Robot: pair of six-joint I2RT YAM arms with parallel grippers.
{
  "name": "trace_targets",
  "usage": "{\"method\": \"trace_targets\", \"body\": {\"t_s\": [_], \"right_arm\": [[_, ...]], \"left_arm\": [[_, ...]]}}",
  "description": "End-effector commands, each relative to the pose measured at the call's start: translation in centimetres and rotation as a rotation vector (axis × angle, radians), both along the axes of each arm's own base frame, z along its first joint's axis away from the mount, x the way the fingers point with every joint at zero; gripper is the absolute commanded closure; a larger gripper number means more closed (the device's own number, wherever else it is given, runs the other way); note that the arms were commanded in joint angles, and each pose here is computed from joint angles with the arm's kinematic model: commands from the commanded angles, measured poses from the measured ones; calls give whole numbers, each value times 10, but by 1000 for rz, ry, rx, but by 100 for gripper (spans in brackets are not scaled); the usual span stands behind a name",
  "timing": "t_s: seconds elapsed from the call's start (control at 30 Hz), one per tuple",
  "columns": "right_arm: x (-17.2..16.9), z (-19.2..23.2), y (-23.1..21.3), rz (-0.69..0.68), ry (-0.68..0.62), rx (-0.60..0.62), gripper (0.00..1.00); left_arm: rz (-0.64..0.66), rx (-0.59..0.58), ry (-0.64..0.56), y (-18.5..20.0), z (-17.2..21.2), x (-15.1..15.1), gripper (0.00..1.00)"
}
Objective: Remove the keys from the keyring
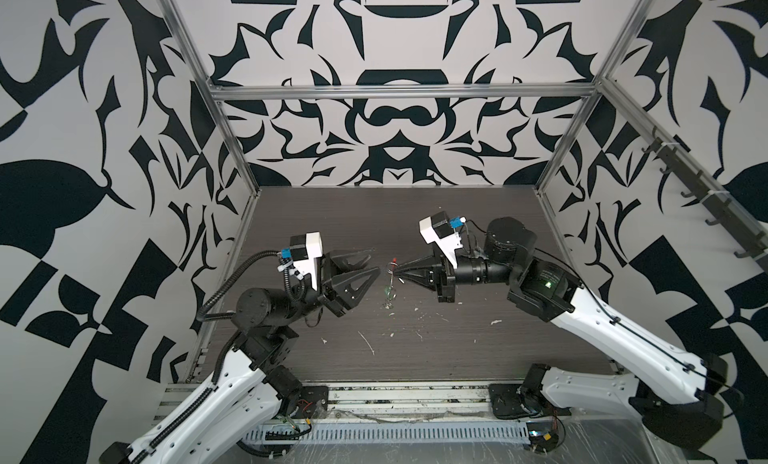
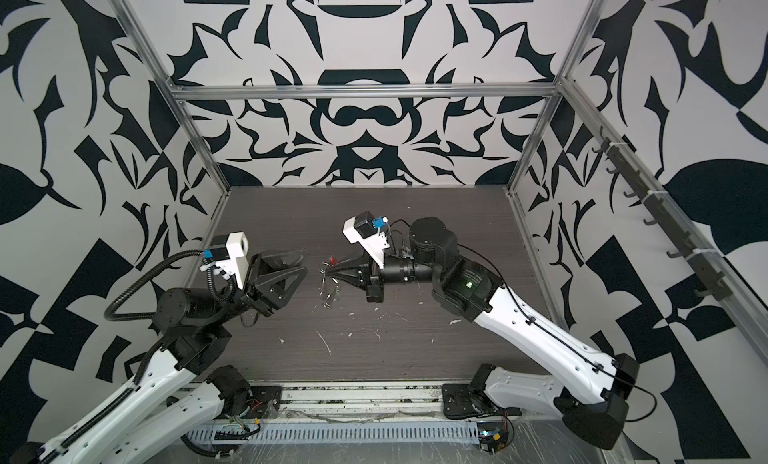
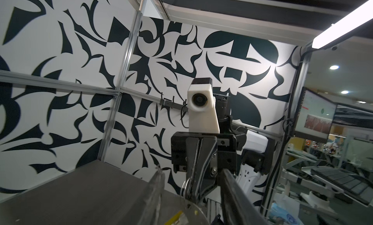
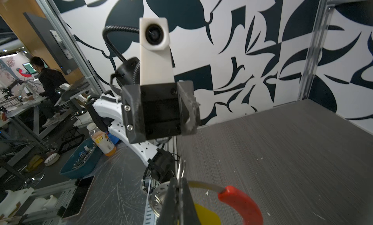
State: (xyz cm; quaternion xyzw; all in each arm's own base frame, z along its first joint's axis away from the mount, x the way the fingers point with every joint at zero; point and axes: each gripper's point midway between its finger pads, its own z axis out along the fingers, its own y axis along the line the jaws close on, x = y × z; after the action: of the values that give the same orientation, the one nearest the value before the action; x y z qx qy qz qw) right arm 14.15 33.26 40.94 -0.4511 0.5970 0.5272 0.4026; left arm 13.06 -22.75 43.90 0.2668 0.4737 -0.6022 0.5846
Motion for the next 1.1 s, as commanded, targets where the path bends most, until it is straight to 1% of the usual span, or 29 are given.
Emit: {"method": "trace_targets", "body": {"t_s": [0.0, 0.07, 0.2, 0.27, 0.4, 0.57, 0.7, 0.87, 0.93, 1.0, 1.07], "right_arm": [[-3, -3, -11, 18, -14, -77, 100], [0, -10, -13, 25, -1, -120, 100], [4, -22, -19, 46, 29, -186, 100], [4, -26, -20, 61, 40, -212, 100], [0, -32, -21, 93, 58, -258, 100], [-4, -32, -24, 112, 67, -278, 100], [-4, -34, -24, 115, 71, -284, 100], [-4, -35, -23, 118, 78, -284, 100], [-3, -35, -22, 120, 81, -284, 100], [-3, -35, -21, 120, 85, -285, 100], [-2, -35, -21, 121, 86, -286, 100]], "left_arm": [[12, 138, 60, -7, -16, 4, 50], [-14, 203, 102, -13, -23, 5, 49], [-109, 341, 186, -28, -43, 2, 49], [-138, 385, 230, -34, -51, 4, 48], [-166, 449, 283, -39, -63, 5, 48], [-155, 508, 325, -39, -77, 8, 48], [-216, 517, 329, -43, -77, 1, 58], [-242, 510, 321, -45, -73, -1, 61], [-256, 507, 322, -46, -72, -2, 66], [-268, 506, 325, -48, -72, -2, 73], [-272, 505, 330, -49, -72, -1, 75]]}}
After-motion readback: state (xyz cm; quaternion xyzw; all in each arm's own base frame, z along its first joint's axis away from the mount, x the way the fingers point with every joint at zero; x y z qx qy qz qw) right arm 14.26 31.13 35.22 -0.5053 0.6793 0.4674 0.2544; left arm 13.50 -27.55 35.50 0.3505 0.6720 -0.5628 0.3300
